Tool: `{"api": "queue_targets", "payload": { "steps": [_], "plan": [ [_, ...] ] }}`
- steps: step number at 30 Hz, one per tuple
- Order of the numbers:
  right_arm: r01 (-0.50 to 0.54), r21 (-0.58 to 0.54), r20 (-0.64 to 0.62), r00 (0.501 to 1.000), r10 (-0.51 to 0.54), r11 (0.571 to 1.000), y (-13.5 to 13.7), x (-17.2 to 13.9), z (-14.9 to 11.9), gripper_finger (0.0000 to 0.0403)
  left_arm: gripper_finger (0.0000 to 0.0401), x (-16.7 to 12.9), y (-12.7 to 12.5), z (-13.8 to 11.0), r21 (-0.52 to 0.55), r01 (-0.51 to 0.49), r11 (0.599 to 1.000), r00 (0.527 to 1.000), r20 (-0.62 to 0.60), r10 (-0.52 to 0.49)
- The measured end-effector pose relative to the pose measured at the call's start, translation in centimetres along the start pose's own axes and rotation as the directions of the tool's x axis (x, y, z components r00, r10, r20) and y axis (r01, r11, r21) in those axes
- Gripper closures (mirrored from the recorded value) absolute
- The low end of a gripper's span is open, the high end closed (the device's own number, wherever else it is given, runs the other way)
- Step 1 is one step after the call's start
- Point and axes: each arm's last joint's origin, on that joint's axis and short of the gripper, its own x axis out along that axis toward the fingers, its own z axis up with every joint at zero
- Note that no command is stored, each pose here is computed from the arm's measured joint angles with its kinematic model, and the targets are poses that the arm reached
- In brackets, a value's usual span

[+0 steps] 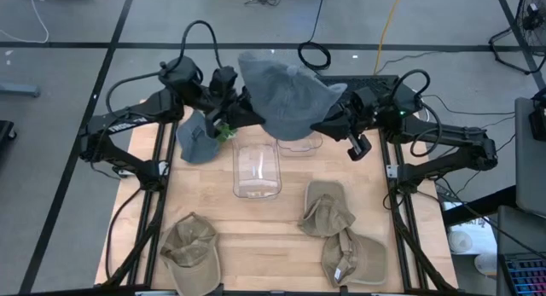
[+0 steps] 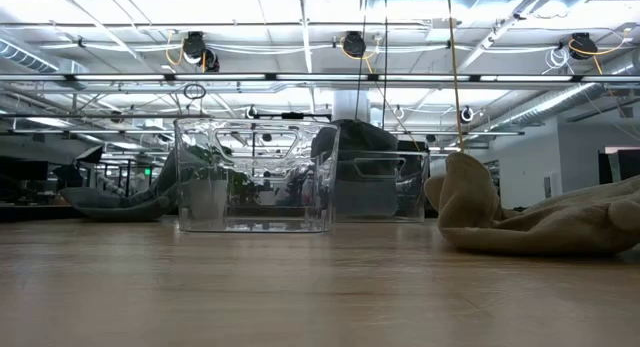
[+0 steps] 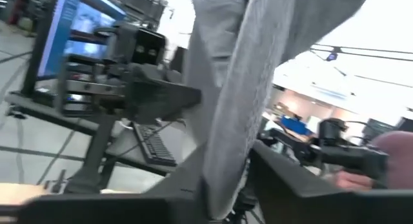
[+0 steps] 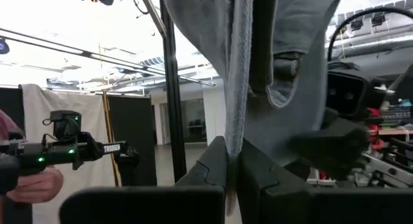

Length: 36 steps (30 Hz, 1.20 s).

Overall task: Pick & Place hat
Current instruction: Put the right ash blue cap into the right transparent bin

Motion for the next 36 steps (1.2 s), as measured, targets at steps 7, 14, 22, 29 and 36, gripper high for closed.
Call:
{"api": "queue_targets", "payload": {
  "steps": [7,14,22,29,36],
  "plan": [
    [0.076,0.039,0.0,0.997,-0.077,0.996,-0.3,0.0,-0.2,0.0369,0.0389,0.0,-0.5,0.3,0.043,0.09,0.995,0.996,-0.011,-0.09],
    [0.104,0.09,-0.041,0.994,-0.101,0.99,-0.4,-0.2,-0.5,0.0312,0.0393,0.0,-0.5,0.2,0.071,0.111,0.991,0.994,-0.022,-0.11],
    [0.132,0.105,-0.111,0.987,-0.12,0.986,0.2,-1.2,-0.1,0.0212,0.0393,-0.5,-0.1,-0.4,0.063,0.1,0.993,0.99,-0.101,-0.094],
    [0.17,0.121,-0.151,0.977,-0.151,0.978,0.2,-2.2,0.3,0.0125,0.0393,-1.3,-0.5,-1.2,0.108,0.072,0.991,0.981,-0.186,-0.051],
    [0.235,0.125,-0.241,0.95,-0.2,0.964,-0.2,-3.2,0.0,0.0072,0.0393,-1.9,-0.4,-2.2,0.079,0.035,0.996,0.963,-0.271,-0.013]
  ]
}}
